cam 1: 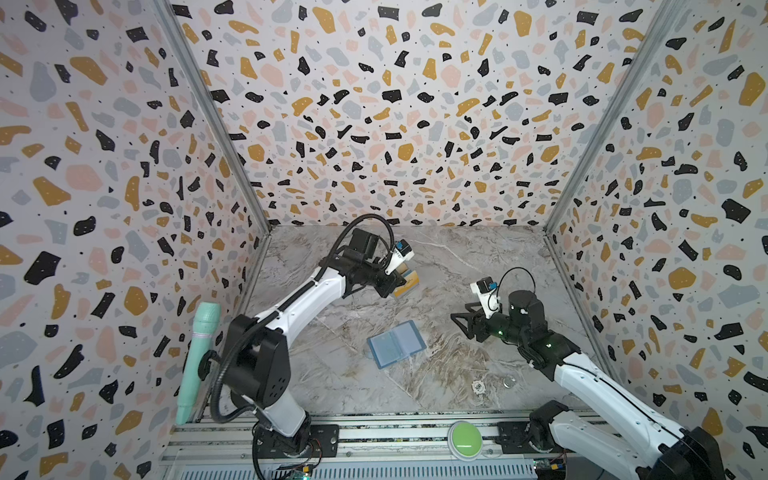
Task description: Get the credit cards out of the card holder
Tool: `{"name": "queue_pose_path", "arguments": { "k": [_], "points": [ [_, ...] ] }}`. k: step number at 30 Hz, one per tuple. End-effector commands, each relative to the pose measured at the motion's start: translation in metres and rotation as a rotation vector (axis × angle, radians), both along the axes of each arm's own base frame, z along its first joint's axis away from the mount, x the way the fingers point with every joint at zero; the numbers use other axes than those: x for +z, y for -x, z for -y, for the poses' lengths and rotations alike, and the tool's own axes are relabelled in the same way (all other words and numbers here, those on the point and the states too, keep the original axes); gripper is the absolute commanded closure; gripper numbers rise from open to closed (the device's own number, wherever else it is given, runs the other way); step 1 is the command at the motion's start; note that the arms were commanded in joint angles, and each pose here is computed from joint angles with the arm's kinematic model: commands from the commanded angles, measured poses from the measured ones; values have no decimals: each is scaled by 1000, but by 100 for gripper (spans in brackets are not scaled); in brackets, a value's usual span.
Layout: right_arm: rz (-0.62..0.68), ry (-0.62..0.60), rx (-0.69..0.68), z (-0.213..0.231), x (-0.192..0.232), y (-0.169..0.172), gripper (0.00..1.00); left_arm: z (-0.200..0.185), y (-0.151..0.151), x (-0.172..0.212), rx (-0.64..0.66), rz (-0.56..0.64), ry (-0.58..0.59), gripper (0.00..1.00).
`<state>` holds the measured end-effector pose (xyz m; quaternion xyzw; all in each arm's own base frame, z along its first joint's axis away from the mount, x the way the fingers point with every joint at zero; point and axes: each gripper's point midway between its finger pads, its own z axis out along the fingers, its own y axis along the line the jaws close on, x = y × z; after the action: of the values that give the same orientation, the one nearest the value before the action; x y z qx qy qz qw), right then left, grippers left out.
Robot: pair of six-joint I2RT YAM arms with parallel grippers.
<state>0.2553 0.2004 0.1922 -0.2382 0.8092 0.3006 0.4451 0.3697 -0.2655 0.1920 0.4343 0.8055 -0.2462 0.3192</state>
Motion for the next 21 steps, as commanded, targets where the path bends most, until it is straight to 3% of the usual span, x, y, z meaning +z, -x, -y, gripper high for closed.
{"name": "queue_pose_path", "arguments": {
  "k": [1,10,21],
  "points": [
    [24,-7,-64,9,14,-3,33,-16,-20,-5,26,5,-86,100],
    [49,-18,-51,8,20,-1,30,-21,-68,-26,29,-38,-155,100],
    [64,-27,-51,9,23,1,29,-24,-102,-56,53,-72,-155,100]
  ]
}}
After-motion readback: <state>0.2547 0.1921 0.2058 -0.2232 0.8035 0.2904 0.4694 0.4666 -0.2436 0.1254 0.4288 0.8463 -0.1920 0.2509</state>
